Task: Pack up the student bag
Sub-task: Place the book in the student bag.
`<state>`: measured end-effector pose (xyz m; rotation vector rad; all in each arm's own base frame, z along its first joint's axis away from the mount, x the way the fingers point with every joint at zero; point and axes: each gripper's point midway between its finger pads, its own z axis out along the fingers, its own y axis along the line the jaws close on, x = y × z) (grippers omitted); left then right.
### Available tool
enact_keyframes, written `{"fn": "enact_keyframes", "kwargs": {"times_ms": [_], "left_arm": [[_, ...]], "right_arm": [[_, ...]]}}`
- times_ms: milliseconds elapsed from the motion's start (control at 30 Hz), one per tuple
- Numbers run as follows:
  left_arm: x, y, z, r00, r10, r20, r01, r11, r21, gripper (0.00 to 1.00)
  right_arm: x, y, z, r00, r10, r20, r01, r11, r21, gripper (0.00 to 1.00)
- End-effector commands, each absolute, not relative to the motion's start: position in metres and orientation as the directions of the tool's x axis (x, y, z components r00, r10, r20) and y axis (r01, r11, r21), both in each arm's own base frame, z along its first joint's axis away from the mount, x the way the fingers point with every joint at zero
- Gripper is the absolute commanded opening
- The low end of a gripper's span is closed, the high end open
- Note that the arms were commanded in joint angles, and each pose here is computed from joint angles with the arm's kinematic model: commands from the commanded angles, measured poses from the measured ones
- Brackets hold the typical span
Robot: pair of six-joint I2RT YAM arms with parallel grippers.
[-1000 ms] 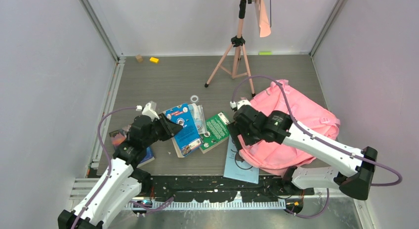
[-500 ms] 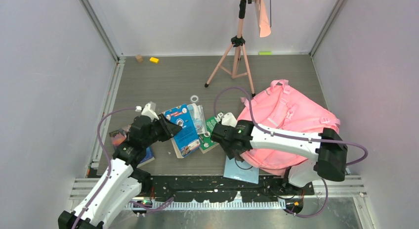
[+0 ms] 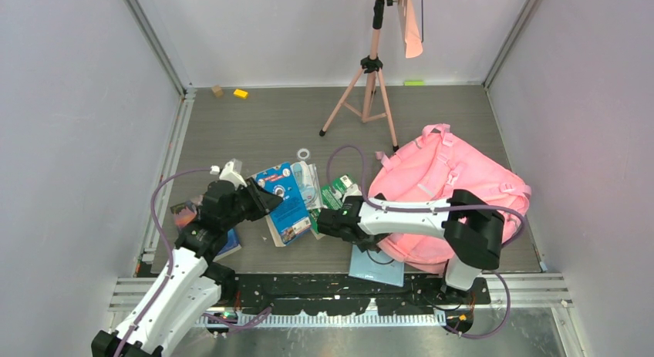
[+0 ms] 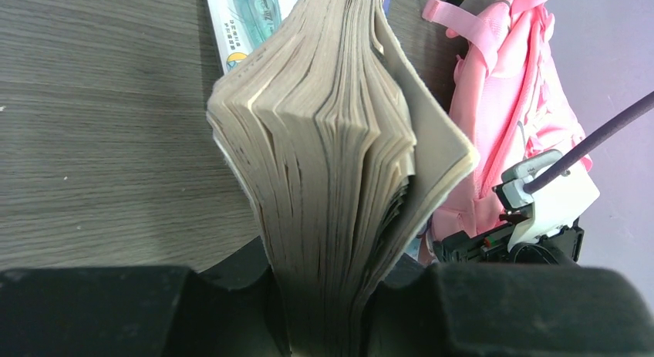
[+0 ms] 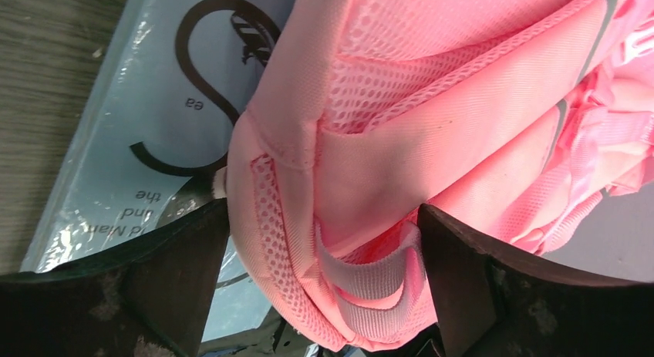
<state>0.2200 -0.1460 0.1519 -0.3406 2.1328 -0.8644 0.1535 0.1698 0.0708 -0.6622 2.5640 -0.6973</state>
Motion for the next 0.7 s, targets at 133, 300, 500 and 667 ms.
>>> {"fn": "enact_keyframes", "kwargs": {"times_ms": [133,300,500,667], "left_arm": [[0.227,-0.147,0.185,-0.587,-0.505,-0.633,0.130,0.713,-0.689,0.00],[0.225,-0.154,0.196,-0.577,-0.472,-0.667,0.216,0.699,-0.682,0.00],[0.228,-0.171,0.210,-0.598,-0.446,-0.666,0.296,0.649,-0.701,0.00],[0.239,-0.197,0.215,-0.671,-0.428,-0.606,0.325,0.565,-0.759,0.00]], "right_arm": [[0.176,0.171,0.088,-0.800,-0.504,-0.327,-0.238,0.766,-0.597,0.50],[0.194,0.183,0.108,-0.830,-0.399,-0.389,-0.231,0.882,-0.412,0.15],[0.223,0.179,0.168,-0.851,-0.207,-0.483,-0.180,0.978,-0.101,0.01],[0.240,0.159,0.227,-0.838,-0.083,-0.539,-0.129,0.991,0.047,0.00]]}}
